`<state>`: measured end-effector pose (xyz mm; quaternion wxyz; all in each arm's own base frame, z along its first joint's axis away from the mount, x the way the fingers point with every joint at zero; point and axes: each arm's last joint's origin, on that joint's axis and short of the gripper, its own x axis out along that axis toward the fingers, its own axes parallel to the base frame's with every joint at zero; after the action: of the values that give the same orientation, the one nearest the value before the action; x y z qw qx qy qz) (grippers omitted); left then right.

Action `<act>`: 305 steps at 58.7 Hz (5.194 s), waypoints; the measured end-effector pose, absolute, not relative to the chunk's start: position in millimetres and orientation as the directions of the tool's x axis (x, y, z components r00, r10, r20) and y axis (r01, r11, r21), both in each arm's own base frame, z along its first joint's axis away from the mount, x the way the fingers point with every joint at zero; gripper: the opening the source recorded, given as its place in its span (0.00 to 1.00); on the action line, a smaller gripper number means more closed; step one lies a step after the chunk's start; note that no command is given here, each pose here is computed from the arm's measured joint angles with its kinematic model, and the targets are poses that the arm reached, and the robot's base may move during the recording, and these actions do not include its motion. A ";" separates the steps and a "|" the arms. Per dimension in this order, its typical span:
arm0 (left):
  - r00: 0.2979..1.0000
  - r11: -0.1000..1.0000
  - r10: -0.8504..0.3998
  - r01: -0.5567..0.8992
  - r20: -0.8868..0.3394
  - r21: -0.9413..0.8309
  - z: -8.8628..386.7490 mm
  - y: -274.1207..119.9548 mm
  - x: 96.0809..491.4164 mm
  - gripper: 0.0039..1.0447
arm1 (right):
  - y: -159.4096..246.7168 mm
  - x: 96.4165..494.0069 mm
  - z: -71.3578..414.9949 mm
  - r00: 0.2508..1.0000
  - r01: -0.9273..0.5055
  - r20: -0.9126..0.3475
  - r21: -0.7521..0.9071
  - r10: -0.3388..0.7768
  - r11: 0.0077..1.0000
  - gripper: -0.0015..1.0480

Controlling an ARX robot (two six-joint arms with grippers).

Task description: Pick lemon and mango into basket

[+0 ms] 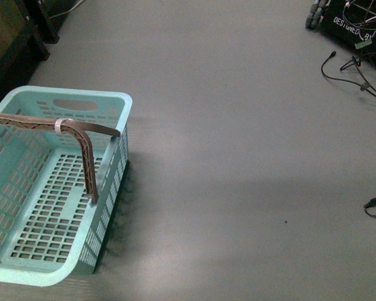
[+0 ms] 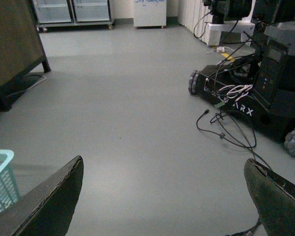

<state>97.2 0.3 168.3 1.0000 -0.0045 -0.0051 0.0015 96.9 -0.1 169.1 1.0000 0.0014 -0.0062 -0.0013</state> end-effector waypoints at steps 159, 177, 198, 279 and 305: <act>0.736 0.238 0.097 -0.670 -0.670 -0.703 45.8 -0.5 361.4 0.27 | -0.1 96.9 169.1 1.000 0.002 0.012 0.003 -0.002 1.000 0.92; 0.804 0.111 0.091 -0.595 -0.588 -0.796 123.3 8.4 307.4 0.27 | -0.1 96.9 169.1 1.000 0.002 0.012 0.003 -0.002 1.000 0.92; 0.902 0.001 0.110 -0.421 -0.418 -0.907 246.7 23.2 237.5 0.27 | -0.1 96.9 169.1 1.000 0.002 0.012 0.003 -0.002 1.000 0.92; 0.971 0.069 0.052 -0.238 -0.235 -0.969 338.7 9.0 181.7 0.27 | 0.0 96.9 169.1 1.000 0.000 0.012 0.003 0.000 1.000 0.92; 0.971 0.070 0.052 -0.238 -0.234 -0.969 338.8 9.0 181.7 0.26 | 0.0 96.9 169.1 1.000 0.000 0.012 0.003 0.000 1.000 0.92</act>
<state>181.7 9.0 338.8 0.7281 -0.6747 0.0688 0.0995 96.9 0.0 169.1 1.0000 0.0016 -0.0060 -0.0002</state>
